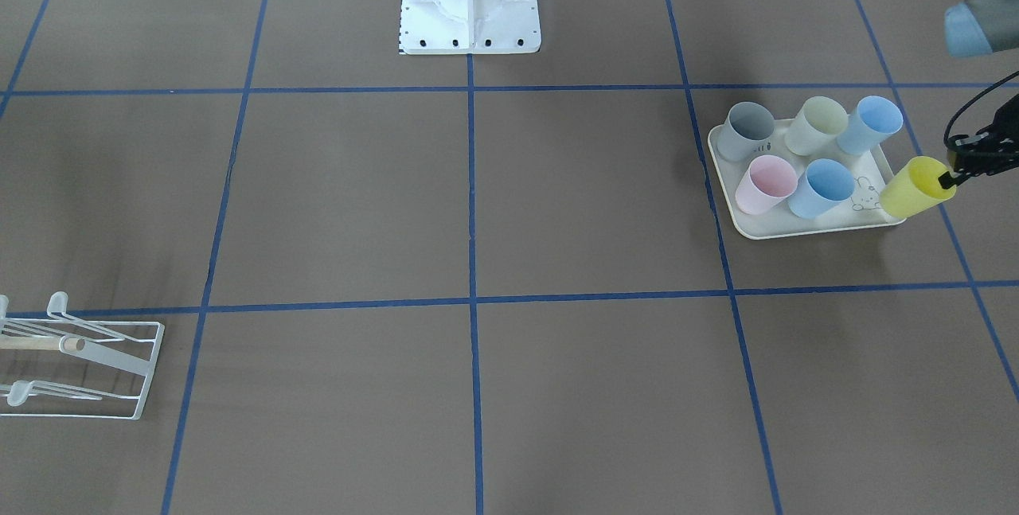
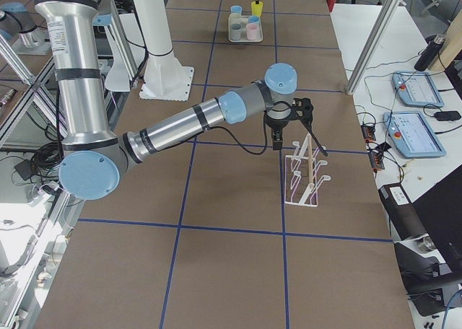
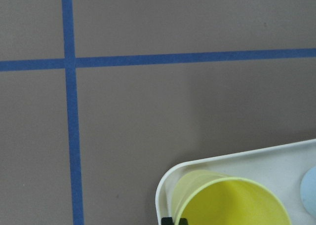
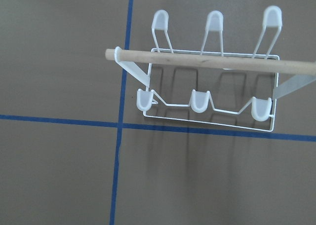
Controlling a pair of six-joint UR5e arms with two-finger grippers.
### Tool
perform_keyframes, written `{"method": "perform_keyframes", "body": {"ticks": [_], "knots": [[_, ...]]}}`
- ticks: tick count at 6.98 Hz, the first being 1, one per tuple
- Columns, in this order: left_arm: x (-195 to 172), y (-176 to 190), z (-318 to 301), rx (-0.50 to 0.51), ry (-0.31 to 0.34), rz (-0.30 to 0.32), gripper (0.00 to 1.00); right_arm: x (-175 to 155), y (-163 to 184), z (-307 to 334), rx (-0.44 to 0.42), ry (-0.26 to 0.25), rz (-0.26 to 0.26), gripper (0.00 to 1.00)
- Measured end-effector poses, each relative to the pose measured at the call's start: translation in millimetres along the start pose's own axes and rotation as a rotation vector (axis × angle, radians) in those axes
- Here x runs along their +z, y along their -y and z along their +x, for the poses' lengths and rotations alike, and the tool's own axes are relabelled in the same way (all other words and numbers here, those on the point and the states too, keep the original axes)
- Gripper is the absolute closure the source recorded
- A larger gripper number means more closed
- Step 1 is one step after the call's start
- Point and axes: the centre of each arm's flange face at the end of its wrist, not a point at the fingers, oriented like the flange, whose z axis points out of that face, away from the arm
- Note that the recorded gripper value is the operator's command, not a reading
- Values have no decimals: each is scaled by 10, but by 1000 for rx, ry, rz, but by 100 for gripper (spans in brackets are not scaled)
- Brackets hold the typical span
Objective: Transfer IKEA cup to right arm and place on rack
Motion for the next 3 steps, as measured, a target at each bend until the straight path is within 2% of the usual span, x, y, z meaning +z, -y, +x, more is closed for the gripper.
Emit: {"method": "perform_keyframes", "body": {"ticks": [2,3], "knots": [[-665,249,-189,-44,10,148,100,-175,146,-299,-46,11,43,0],[-884,456,-159,-52,20,206,100,-258,239,-441,-75,-10,77,0]]}}
